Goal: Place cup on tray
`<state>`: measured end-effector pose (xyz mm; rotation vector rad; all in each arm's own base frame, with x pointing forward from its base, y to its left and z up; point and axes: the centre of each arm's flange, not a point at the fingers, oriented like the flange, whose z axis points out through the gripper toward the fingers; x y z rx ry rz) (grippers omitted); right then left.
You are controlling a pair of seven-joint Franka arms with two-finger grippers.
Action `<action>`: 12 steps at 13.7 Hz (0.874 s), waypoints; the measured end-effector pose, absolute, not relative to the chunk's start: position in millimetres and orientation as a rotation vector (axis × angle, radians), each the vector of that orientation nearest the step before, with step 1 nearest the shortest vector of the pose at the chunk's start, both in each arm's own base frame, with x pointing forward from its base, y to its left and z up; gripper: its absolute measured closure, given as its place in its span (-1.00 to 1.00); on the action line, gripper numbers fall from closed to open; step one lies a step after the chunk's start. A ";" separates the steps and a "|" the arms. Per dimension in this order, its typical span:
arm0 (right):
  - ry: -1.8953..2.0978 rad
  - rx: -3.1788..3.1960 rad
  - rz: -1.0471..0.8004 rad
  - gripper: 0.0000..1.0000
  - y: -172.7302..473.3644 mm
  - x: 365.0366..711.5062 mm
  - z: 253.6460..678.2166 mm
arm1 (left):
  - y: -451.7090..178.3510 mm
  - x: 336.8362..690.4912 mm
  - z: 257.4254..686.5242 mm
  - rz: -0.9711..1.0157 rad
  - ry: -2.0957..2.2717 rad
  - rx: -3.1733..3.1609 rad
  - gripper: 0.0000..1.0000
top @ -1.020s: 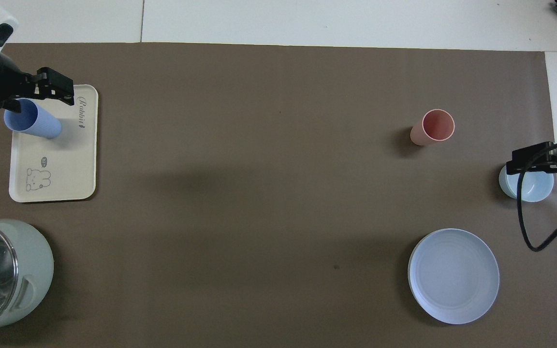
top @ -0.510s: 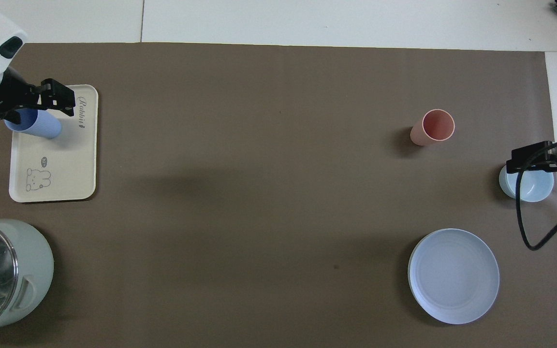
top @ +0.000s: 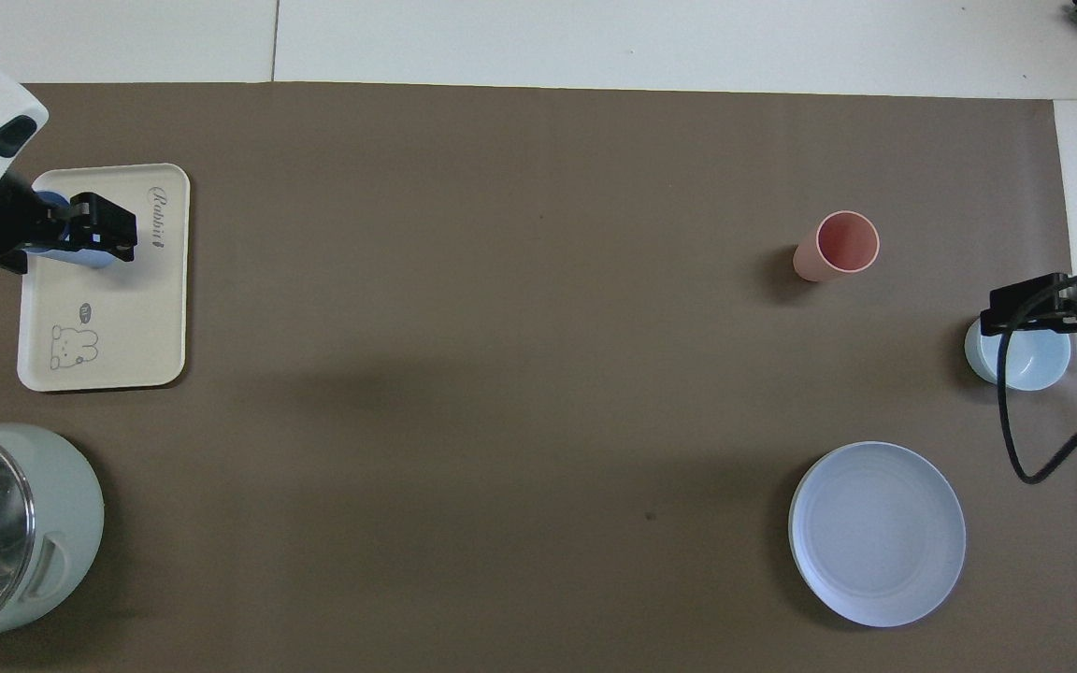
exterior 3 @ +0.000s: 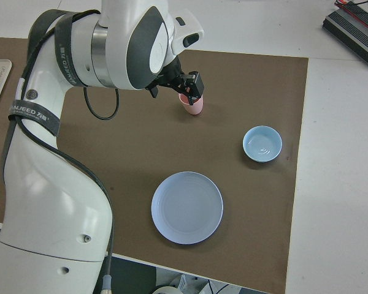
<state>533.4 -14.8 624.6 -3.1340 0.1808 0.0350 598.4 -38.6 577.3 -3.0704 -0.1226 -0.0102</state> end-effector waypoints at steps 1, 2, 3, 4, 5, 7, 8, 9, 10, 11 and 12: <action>0.181 -3.134 0.035 -1.00 -14.8 533.4 624.5 | -33.6 592.2 582.0 -0.013 -0.110 -3.077 -1.00; 0.181 -3.134 0.036 -1.00 -14.9 533.4 624.3 | -30.3 584.9 586.1 -0.013 -0.101 -3.081 -1.00; 0.181 -3.135 0.037 -1.00 -14.9 533.4 624.2 | -29.0 577.3 589.1 -0.008 -0.096 -3.084 -1.00; 0.181 -3.135 0.037 -1.00 -14.9 533.4 624.1 | -28.7 570.5 590.6 0.007 -0.092 -3.086 -1.00; 0.181 -3.135 0.037 -1.00 -15.0 533.4 624.1 | -28.5 564.2 591.7 0.031 -0.087 -3.086 -1.00; 0.182 -3.135 0.036 -1.00 -15.4 533.4 624.3 | -27.0 555.2 594.3 0.079 -0.053 -3.086 -1.00; 0.184 -3.135 0.036 -1.00 -15.8 533.4 624.3 | -25.8 552.2 596.4 0.092 -0.044 -3.086 -1.00; 0.184 -3.135 0.036 -1.00 -16.1 533.4 624.3 | -24.5 549.5 599.0 0.098 -0.041 -3.087 -1.00; 0.185 -3.135 0.036 -1.00 -16.2 533.4 624.3 | -23.6 547.4 602.0 0.096 -0.040 -3.088 -1.00; 0.185 -3.135 0.036 -1.00 -16.2 533.4 624.3 | -23.3 545.8 604.3 0.092 -0.041 -3.089 -1.00; 0.185 -3.135 0.036 -1.00 -16.4 533.4 624.3 | -23.2 544.9 605.2 0.092 -0.041 -3.090 -1.00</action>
